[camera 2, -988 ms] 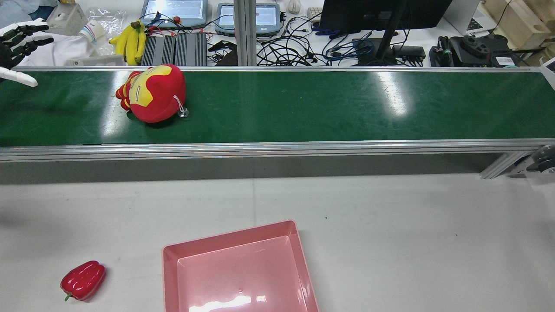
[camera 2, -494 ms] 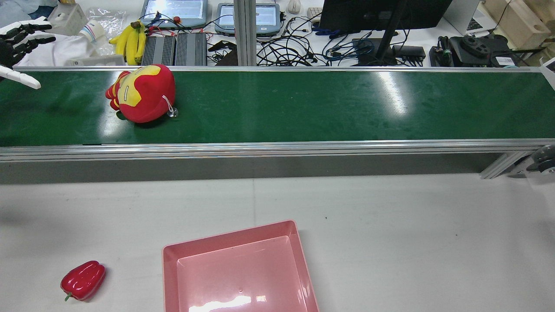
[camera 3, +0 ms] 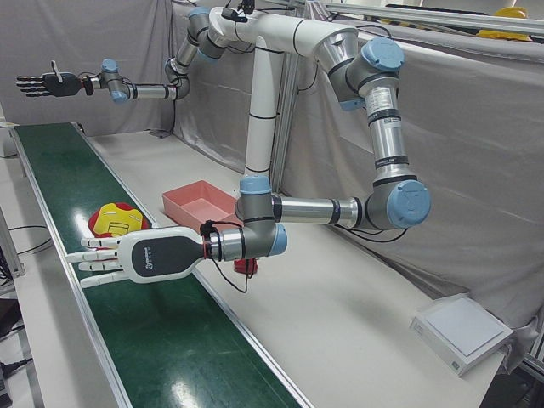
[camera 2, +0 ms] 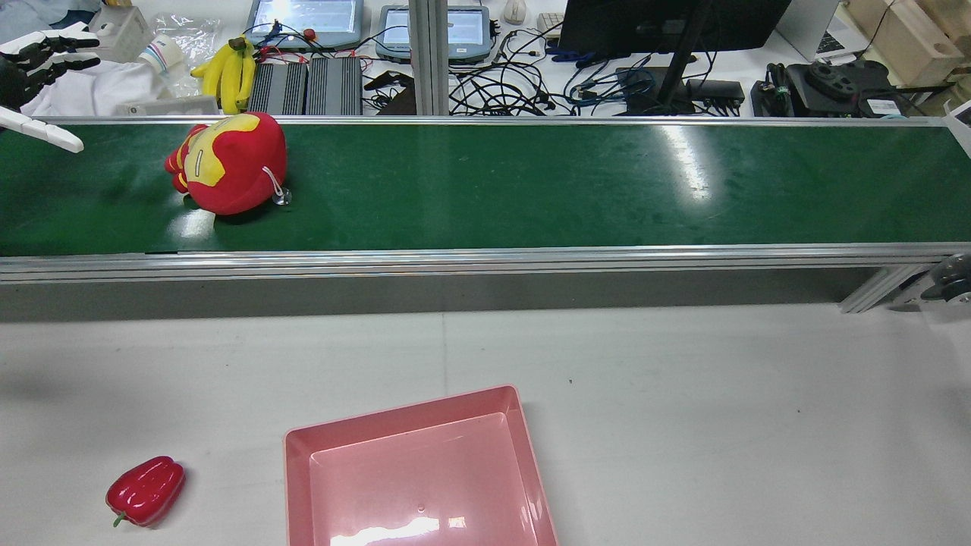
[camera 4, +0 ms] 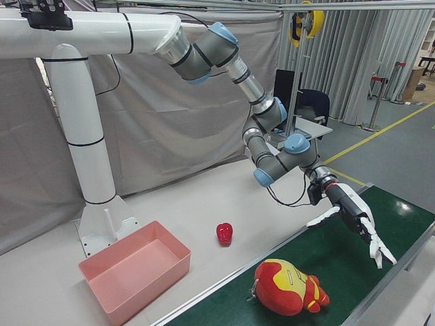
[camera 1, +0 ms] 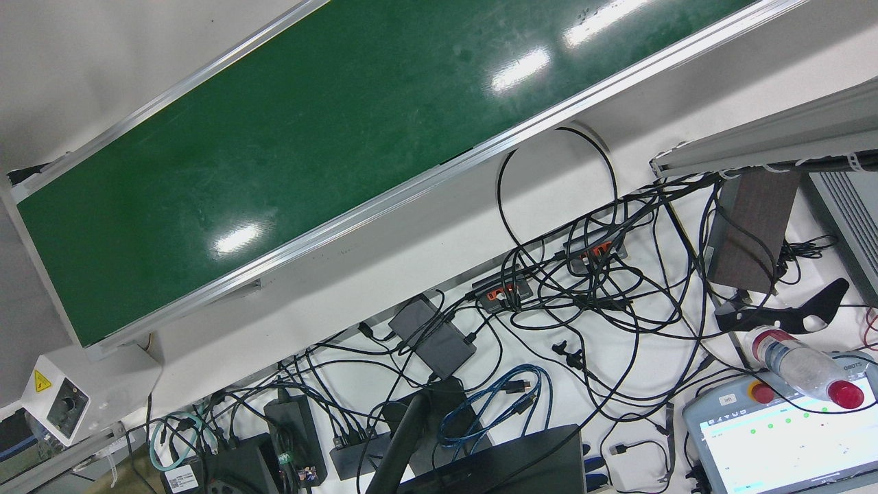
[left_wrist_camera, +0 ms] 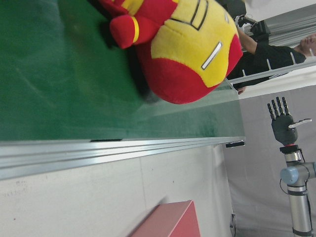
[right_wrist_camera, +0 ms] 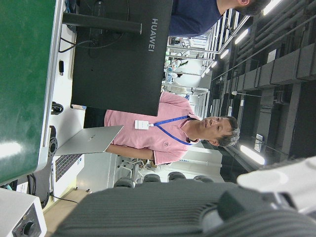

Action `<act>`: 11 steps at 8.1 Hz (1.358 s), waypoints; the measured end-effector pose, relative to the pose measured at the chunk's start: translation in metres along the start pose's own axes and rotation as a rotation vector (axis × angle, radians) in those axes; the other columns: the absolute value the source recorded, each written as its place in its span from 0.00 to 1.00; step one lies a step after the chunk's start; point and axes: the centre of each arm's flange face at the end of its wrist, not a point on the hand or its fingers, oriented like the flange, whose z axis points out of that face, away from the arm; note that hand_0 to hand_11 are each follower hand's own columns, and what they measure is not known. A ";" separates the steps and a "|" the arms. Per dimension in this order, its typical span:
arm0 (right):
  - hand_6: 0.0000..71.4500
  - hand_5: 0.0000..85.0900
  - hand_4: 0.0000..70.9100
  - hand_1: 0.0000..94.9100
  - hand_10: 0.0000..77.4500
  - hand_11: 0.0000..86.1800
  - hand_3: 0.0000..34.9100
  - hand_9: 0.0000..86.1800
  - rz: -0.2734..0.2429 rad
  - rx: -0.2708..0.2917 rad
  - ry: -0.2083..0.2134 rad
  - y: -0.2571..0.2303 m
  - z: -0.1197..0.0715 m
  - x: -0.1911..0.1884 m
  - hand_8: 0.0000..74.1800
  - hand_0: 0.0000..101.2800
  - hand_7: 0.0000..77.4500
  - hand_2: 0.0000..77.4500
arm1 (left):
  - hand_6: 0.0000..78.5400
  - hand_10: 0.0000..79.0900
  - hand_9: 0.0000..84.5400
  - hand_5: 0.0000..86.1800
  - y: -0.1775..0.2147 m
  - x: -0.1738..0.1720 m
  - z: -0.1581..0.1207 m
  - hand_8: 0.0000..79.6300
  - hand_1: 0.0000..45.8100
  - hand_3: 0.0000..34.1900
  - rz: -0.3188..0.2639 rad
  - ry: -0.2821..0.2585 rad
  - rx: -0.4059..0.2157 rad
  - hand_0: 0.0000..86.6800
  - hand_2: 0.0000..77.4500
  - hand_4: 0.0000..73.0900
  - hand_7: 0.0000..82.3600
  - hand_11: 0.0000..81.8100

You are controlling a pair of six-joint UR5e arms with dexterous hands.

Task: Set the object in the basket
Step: 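Move the left hand toward the Iron Man plush on the belt, then close the left hand fingers around the Iron Man plush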

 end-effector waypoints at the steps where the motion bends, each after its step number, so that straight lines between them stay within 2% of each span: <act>1: 0.00 0.00 0.00 0.00 0.00 0.00 0.00 0.00 0.000 0.000 0.000 0.000 0.000 0.000 0.00 0.00 0.01 0.01 | 0.06 0.00 0.19 0.25 0.014 -0.004 0.000 0.12 0.45 0.00 0.026 -0.018 -0.003 0.75 0.01 0.16 0.05 0.00; 3: 0.00 0.00 0.00 0.00 0.00 0.00 0.00 0.00 0.000 0.000 -0.001 0.000 0.000 0.000 0.00 0.00 0.01 0.01 | 0.06 0.00 0.18 0.25 0.037 -0.024 0.005 0.12 0.45 0.00 0.079 -0.072 -0.004 0.76 0.01 0.16 0.06 0.00; 4: 0.00 0.00 0.00 0.00 0.00 0.00 0.00 0.00 0.000 0.000 -0.001 0.000 0.000 0.000 0.00 0.00 0.01 0.01 | 0.06 0.00 0.18 0.25 0.045 -0.031 0.010 0.12 0.45 0.00 0.106 -0.089 -0.004 0.72 0.01 0.16 0.05 0.00; 11: 0.00 0.00 0.00 0.00 0.00 0.00 0.00 0.00 0.000 0.000 0.000 0.000 0.000 0.000 0.00 0.00 0.01 0.01 | 0.06 0.00 0.19 0.23 0.049 -0.037 0.011 0.12 0.48 0.00 0.187 -0.113 0.009 0.71 0.01 0.13 0.05 0.00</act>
